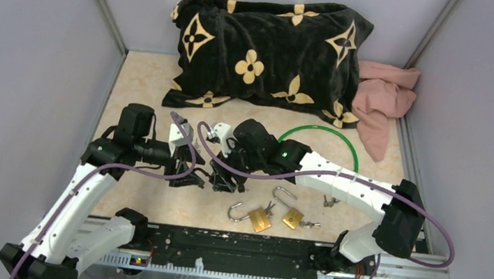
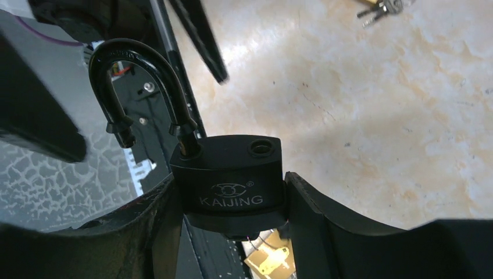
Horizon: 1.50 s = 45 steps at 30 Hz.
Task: Lock with the key
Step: Pick up the lock from the center of the board.
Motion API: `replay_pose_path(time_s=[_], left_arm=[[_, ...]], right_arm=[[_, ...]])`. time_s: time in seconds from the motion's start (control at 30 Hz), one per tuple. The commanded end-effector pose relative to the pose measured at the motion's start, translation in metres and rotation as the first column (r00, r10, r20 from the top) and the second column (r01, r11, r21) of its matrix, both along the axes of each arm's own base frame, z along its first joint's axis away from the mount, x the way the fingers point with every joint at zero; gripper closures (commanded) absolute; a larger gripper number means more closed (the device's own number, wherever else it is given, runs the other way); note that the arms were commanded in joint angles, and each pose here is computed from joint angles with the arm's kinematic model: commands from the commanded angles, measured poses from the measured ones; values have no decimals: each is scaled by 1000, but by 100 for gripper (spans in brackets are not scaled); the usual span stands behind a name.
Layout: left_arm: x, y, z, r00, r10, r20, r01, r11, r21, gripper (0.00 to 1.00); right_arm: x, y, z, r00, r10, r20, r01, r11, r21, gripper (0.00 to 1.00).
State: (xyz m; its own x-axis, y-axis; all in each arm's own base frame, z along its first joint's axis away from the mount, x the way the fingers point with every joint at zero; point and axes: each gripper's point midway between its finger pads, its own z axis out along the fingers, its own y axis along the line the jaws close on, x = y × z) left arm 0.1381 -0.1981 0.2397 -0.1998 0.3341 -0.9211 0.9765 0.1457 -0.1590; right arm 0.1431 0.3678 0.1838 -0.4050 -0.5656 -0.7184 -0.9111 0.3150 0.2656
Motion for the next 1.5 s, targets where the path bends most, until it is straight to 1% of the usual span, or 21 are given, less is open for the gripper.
replay_pose_path(time_s=[0.0,0.13,0.2,0.23,0.27,0.37,0.43,0.5,0.57,0.6,0.7,0.73,0.83,0.87,0.9,0.97,1.13,1.2,1.4,1.47], left_arm=[[-9,-3,9,998,-18,-59,16,1000,-23,32],[2,0,3,999,14,-39,-13,1000,20,34],[8,0,5,999,27,-19,-27,999,26,41],[9,0,7,1000,25,-7,-25,999,23,48],[8,0,10,1000,19,6,-19,1000,18,58],[3,-1,16,1000,-8,27,8,1000,6,82],[-3,0,17,998,-44,45,44,999,3,93],[-9,1,17,995,-81,66,81,997,7,100],[-16,2,19,987,-126,103,126,992,10,100],[-20,3,20,978,-159,132,158,987,14,98],[-33,8,23,937,-249,245,247,968,39,75],[-34,9,23,919,-265,292,261,964,54,70],[-25,12,24,884,-260,388,245,965,89,66],[-21,13,23,872,-255,417,233,967,103,66],[-18,13,24,863,-248,440,224,969,108,68],[-10,13,27,856,-222,466,194,975,109,69],[-2,15,20,847,-230,479,177,972,153,67],[2,16,17,847,-233,478,170,970,172,68],[-1,16,12,811,-287,510,205,955,212,86],[-1,15,14,798,-296,524,211,953,217,98]], right_arm=[[1,35,84,994,15,106,-40,970,238,100],[-5,36,103,991,34,131,-70,956,286,100],[-6,36,106,989,43,144,-83,953,290,100],[-7,36,107,988,49,149,-91,953,288,100],[-9,35,107,987,59,150,-101,953,286,100],[-14,34,110,984,86,155,-128,949,288,100],[-17,33,112,981,105,161,-149,944,295,100],[-22,32,115,978,128,162,-174,936,307,100],[-28,32,118,974,157,161,-202,926,320,100],[-30,33,120,972,171,162,-216,920,326,100],[-35,33,122,967,201,158,-244,911,332,100],[-35,33,121,968,198,155,-240,914,326,100],[-33,34,118,969,196,148,-234,921,313,100],[-33,35,117,969,199,145,-235,921,312,100],[-33,35,116,970,199,142,-234,921,311,100],[-33,36,116,971,196,138,-231,922,311,100],[-32,37,116,970,200,137,-234,923,307,100],[-32,38,116,969,206,137,-239,923,302,100],[-32,40,114,969,212,131,-242,924,295,100],[-32,41,113,968,214,129,-243,924,294,100]])
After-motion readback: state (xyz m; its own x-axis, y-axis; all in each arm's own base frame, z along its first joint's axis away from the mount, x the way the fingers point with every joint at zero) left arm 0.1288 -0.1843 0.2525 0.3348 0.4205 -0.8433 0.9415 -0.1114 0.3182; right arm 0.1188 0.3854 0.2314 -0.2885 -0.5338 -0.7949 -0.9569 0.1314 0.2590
